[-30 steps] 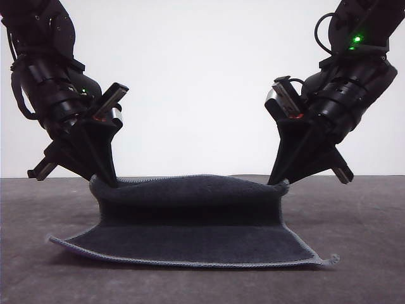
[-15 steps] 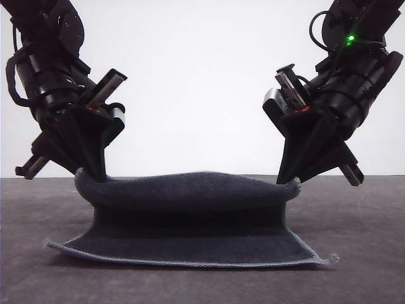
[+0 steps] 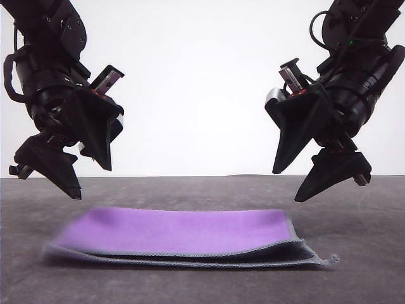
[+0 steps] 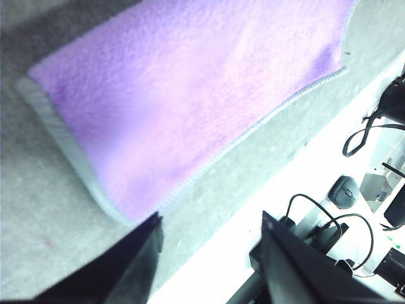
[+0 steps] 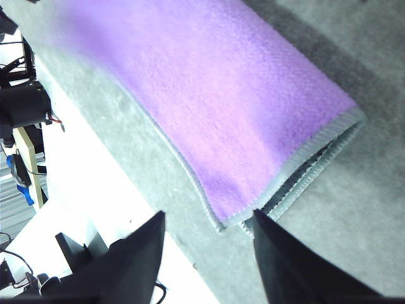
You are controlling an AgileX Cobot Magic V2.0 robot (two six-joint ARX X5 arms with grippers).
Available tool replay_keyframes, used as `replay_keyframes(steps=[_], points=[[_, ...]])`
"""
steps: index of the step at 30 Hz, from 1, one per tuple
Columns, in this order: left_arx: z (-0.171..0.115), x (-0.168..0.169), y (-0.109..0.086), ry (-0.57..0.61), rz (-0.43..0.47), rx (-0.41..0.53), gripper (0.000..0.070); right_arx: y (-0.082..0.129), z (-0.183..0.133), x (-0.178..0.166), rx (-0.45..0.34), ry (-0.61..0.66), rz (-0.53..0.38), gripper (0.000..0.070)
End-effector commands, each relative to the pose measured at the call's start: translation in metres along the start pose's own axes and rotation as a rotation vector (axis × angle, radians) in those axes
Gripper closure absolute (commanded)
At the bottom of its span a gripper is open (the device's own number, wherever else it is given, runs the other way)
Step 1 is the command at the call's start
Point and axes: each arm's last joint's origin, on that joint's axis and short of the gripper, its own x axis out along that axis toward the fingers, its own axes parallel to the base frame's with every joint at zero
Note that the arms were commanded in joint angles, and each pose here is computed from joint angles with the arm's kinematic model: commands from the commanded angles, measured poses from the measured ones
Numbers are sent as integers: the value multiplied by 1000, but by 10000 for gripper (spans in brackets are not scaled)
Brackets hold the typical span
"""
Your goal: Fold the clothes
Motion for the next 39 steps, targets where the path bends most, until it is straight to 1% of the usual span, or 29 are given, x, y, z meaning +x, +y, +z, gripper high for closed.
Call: replay_keyframes(steps=[1, 3, 5, 7, 10, 13, 15, 18, 21, 24, 27, 30, 33, 35, 37, 39], points=[[1, 0, -1, 6, -3, 23, 377, 0, 4, 1, -25, 4, 4, 397], [1, 0, 0, 5, -3, 24, 358, 0, 5, 1, -37, 3, 3, 360], [1, 0, -1, 5, -3, 23, 301, 0, 5, 1, -49, 2, -1, 323], [0, 0, -1, 4, -3, 27, 269, 1, 5, -1, -62, -2, -9, 314], [-1, -5, -2, -16, 1, 43, 265, 6, 3, -9, -87, -30, -18, 311], [-4, -16, -5, -77, 13, 69, 265, 19, -1, -22, -133, -82, -34, 311], [-7, -26, -8, -133, 33, 75, 265, 30, -6, -34, -164, -128, -67, 311], [-15, -43, -14, -228, 112, 72, 265, 50, -18, -54, -203, -208, -179, 311], [-26, -64, -24, -343, 223, 79, 265, 76, -38, -76, -242, -315, -315, 311], [-46, -84, -40, -448, 306, 91, 265, 104, -68, -97, -291, -429, -407, 311], [-67, -99, -58, -534, 329, 136, 265, 130, -103, -113, -332, -538, -462, 311], [-87, -111, -70, -603, 344, 170, 265, 148, -139, -123, -331, -620, -506, 311], [-100, -114, -74, -632, 352, 177, 265, 156, -167, -124, -321, -663, -533, 310], [-107, -112, -72, -636, 353, 171, 265, 155, -180, -120, -309, -683, -535, 310], [-111, -106, -66, -623, 350, 152, 265, 149, -188, -113, -287, -694, -524, 310], [-114, -100, -59, -603, 346, 129, 265, 138, -191, -102, -258, -700, -506, 310]])
